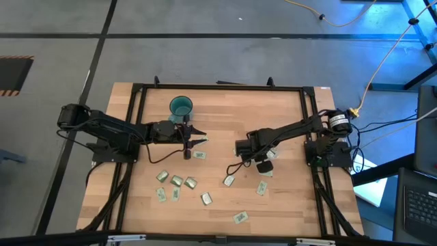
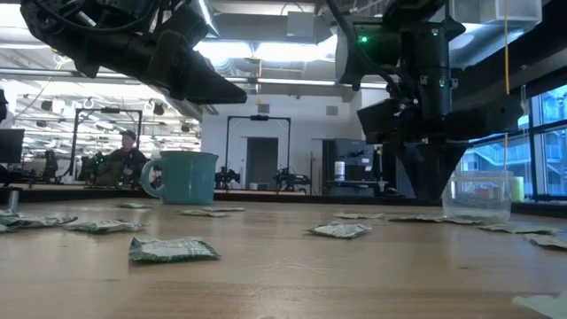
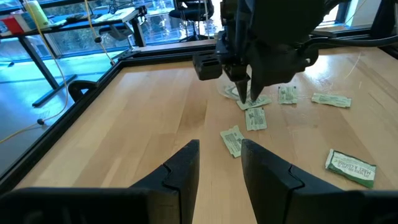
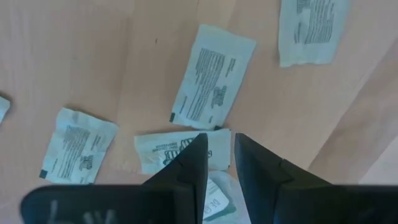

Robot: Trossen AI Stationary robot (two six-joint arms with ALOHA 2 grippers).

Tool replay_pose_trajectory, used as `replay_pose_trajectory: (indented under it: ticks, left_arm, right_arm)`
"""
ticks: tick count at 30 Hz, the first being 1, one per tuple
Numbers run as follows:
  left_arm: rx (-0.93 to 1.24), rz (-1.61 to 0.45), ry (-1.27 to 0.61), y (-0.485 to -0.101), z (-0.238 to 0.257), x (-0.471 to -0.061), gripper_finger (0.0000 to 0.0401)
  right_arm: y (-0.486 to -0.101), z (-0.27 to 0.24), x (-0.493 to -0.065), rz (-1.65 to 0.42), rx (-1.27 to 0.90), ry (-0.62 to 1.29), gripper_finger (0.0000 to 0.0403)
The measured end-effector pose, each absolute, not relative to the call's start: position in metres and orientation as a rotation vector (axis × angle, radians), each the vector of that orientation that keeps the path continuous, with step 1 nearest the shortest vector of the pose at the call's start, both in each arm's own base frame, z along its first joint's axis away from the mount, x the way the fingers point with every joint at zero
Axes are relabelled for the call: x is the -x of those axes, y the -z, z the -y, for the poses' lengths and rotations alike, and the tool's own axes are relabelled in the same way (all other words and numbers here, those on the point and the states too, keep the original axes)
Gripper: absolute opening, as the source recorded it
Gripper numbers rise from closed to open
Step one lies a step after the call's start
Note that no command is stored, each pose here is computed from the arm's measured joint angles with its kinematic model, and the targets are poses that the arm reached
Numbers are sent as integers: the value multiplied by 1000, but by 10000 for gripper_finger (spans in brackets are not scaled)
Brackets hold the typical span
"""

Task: Pick and place Stevia / Truvia into bins
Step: Put the stevia packet into the transparent bin

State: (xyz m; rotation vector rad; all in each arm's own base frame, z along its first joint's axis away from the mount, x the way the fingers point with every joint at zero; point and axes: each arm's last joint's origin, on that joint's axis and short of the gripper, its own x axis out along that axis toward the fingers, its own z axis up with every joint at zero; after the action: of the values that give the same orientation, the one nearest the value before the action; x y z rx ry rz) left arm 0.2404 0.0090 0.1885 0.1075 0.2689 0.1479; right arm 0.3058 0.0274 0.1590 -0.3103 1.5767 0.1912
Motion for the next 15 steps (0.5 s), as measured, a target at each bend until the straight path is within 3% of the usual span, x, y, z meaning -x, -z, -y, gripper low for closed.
replay_pose_trajectory:
  ticks: [15]
  left_arm:
    - [-108, -274, -148, -188, -9, -240, 114]
  right_arm:
    - [-130, -28, -308, -1710, 330, -215, 84]
